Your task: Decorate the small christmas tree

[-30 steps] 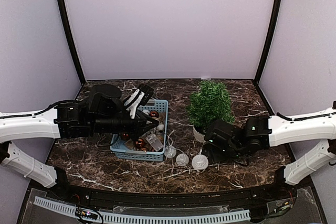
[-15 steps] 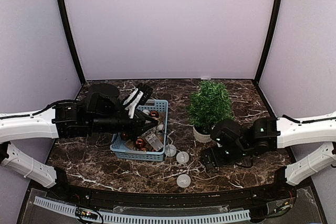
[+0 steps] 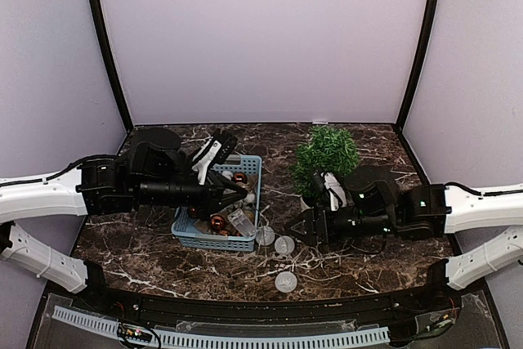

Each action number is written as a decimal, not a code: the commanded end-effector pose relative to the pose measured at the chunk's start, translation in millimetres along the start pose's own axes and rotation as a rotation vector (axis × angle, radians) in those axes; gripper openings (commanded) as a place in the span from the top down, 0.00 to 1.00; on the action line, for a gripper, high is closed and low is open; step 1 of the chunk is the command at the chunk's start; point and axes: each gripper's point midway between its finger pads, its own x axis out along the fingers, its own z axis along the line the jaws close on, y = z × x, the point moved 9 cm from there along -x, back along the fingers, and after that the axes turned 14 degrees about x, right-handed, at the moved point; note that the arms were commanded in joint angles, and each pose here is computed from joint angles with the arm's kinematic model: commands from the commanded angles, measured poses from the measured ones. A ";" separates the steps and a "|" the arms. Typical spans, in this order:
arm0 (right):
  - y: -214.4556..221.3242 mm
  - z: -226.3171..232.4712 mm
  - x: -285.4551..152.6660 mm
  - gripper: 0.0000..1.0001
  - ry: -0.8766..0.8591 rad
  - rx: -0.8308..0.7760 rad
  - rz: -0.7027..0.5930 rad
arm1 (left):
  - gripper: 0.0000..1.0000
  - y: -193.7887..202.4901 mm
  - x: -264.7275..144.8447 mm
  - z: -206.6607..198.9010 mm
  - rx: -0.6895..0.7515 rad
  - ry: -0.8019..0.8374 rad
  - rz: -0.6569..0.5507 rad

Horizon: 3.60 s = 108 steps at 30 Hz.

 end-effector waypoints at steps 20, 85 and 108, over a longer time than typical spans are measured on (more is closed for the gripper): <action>-34.3 56.0 41.6 0.68 -0.106 0.027 -0.174 | 1.00 -24.4 -19.4 -4.0 0.010 0.029 -0.089; -6.8 104.8 53.1 1.00 -0.110 -0.187 -0.028 | 1.00 -42.0 13.4 14.4 -0.091 -0.091 -0.070; 29.2 131.1 52.3 1.00 -0.096 -0.281 0.073 | 1.00 -27.2 1.0 52.0 -0.236 -0.212 -0.087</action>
